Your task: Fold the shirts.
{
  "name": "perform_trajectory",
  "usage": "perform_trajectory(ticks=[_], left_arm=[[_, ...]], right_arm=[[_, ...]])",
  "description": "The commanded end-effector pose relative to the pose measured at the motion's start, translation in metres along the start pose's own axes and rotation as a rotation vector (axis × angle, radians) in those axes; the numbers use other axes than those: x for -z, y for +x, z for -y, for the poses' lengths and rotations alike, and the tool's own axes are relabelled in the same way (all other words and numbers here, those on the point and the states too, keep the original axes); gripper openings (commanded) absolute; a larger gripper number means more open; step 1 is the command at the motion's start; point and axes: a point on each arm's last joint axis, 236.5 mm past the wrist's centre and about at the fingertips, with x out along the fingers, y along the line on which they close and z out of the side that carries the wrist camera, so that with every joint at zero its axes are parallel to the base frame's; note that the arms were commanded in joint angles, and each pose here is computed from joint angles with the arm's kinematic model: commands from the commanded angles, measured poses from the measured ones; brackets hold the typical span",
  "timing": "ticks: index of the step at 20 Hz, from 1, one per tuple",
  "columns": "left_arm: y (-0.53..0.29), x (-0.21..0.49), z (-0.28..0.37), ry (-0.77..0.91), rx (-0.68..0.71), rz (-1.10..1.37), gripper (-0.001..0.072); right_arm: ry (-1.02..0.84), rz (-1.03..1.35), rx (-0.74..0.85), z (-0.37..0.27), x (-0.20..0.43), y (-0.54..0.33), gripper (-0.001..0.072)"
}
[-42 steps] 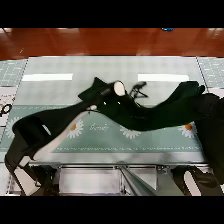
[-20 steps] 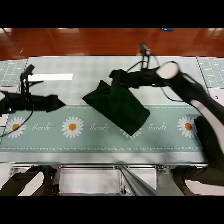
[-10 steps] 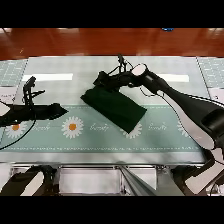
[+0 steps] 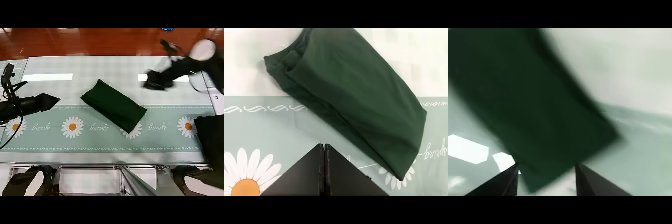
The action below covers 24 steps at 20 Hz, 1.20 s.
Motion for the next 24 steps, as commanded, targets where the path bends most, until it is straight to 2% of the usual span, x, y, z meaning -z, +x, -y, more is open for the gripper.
perform_trajectory(ticks=[1, 4, 5, 7, 13, 16, 17, 19, 22, 24], left_arm=[[-0.001, 0.011, 0.003, -0.001, 0.012, -0.029, 0.0019], [0.005, 0.023, -0.004, -0.037, 0.008, -0.057, 0.0019], [0.006, 0.026, -0.005, -0.042, 0.007, -0.062, 0.0020], [0.007, 0.029, -0.007, -0.048, 0.006, -0.069, 0.0019], [0.011, 0.033, -0.010, -0.067, 0.003, -0.087, 0.0020], [0.013, 0.032, -0.010, -0.099, 0.008, -0.089, 0.0020], [0.013, 0.032, -0.009, -0.100, 0.010, -0.089, 0.0020], [0.013, 0.032, -0.009, -0.100, 0.010, -0.089, 0.0019], [0.013, 0.032, -0.009, -0.100, 0.010, -0.089, 0.0020], [0.013, 0.033, -0.010, -0.102, 0.009, -0.092, 0.0019]], right_arm=[[0.248, 0.143, 0.291, 0.111, 0.067, -0.013, 0.0407], [0.368, 0.143, -0.066, 0.055, 0.112, 0.057, 0.0408], [0.410, 0.149, -0.141, 0.045, 0.117, 0.075, 0.0408], [0.494, 0.135, -0.182, 0.044, 0.119, 0.099, 0.0408], [0.513, -0.008, -0.440, -0.013, 0.102, 0.146, 0.0407], [0.487, -0.065, -0.448, -0.036, 0.089, 0.171, 0.0406], [0.469, -0.086, -0.458, -0.045, 0.083, 0.177, 0.0375], [0.389, -0.080, -0.493, -0.067, 0.064, 0.177, 0.0026], [0.208, 0.004, -0.559, -0.104, 0.013, 0.141, 0.0027], [0.100, 0.044, -0.539, -0.116, -0.022, 0.107, 0.0027]])
